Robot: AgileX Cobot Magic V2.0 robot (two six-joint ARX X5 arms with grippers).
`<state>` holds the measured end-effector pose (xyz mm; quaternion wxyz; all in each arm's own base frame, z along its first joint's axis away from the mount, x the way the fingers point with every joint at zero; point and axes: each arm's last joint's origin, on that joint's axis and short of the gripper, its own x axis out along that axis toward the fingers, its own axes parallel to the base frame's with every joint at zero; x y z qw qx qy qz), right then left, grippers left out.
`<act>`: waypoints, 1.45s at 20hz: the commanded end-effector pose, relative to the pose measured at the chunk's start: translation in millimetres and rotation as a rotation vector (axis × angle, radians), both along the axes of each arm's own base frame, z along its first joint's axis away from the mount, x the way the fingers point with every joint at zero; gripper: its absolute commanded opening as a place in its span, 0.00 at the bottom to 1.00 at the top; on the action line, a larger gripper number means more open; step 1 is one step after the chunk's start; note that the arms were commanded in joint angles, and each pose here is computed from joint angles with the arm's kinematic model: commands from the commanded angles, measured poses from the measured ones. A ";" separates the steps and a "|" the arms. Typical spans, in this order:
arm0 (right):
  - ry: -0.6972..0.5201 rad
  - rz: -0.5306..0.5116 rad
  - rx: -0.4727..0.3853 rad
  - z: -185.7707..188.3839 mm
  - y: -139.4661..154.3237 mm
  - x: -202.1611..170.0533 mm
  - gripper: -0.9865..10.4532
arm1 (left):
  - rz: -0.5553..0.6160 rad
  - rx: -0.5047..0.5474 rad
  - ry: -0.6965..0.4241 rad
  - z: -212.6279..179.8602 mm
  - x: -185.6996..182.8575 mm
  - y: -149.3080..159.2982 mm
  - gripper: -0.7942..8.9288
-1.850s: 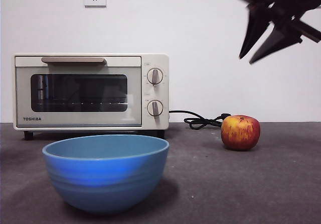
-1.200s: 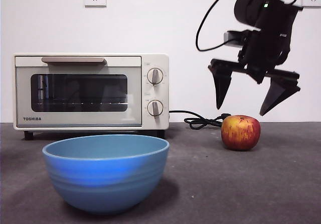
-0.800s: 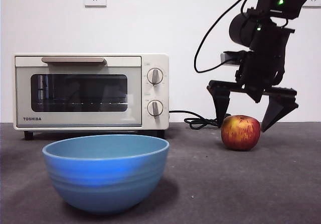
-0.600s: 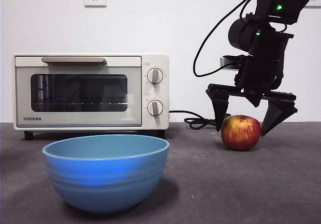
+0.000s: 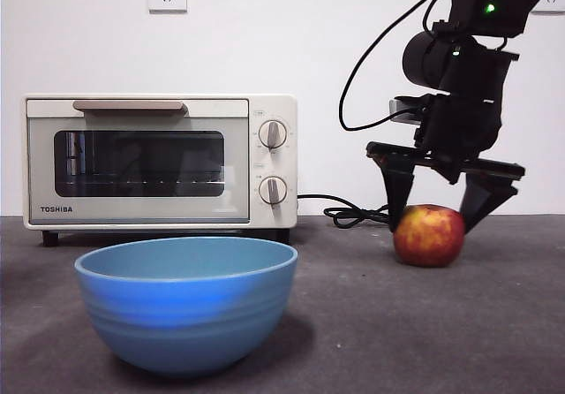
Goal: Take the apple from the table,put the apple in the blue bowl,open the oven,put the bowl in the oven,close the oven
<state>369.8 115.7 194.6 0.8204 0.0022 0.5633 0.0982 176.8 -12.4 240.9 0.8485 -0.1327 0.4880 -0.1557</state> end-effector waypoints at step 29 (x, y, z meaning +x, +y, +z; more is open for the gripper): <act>-0.018 0.633 0.010 58.6 175.9 -183.8 0.08 | -0.032 0.015 -0.008 0.6 -1.0 -0.4 0.08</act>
